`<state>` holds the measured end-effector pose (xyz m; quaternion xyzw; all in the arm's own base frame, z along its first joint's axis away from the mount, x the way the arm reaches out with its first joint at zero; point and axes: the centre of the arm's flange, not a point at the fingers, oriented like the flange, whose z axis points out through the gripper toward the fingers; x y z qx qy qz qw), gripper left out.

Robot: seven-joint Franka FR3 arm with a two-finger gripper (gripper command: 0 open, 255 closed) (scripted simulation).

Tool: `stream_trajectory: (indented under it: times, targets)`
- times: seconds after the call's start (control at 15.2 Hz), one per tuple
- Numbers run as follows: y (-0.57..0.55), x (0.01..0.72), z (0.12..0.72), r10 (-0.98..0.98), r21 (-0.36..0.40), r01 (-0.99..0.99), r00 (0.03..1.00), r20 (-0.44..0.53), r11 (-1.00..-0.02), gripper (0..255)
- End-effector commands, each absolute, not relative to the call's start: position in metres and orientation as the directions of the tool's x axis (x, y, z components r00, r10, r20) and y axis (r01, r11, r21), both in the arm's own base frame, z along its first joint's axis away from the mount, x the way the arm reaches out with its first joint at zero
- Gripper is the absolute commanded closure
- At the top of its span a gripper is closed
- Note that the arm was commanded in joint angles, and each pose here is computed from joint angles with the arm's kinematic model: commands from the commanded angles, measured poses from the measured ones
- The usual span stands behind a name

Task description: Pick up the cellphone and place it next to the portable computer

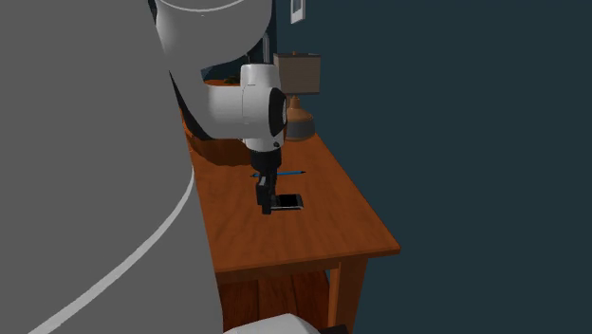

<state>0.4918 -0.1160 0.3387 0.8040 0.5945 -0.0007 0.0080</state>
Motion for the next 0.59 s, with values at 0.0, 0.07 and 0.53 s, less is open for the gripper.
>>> stream_trajectory:
  times: [0.0,0.07,0.53]
  targets:
    - [-0.116,0.492,0.348,0.956,0.012,0.956,0.293,-0.011,-0.293,255]
    - [-0.116,0.492,0.353,0.956,0.012,0.956,0.293,-0.011,-0.293,255]
    - [-0.116,0.492,0.390,0.956,0.012,0.956,0.293,-0.011,-0.293,255]
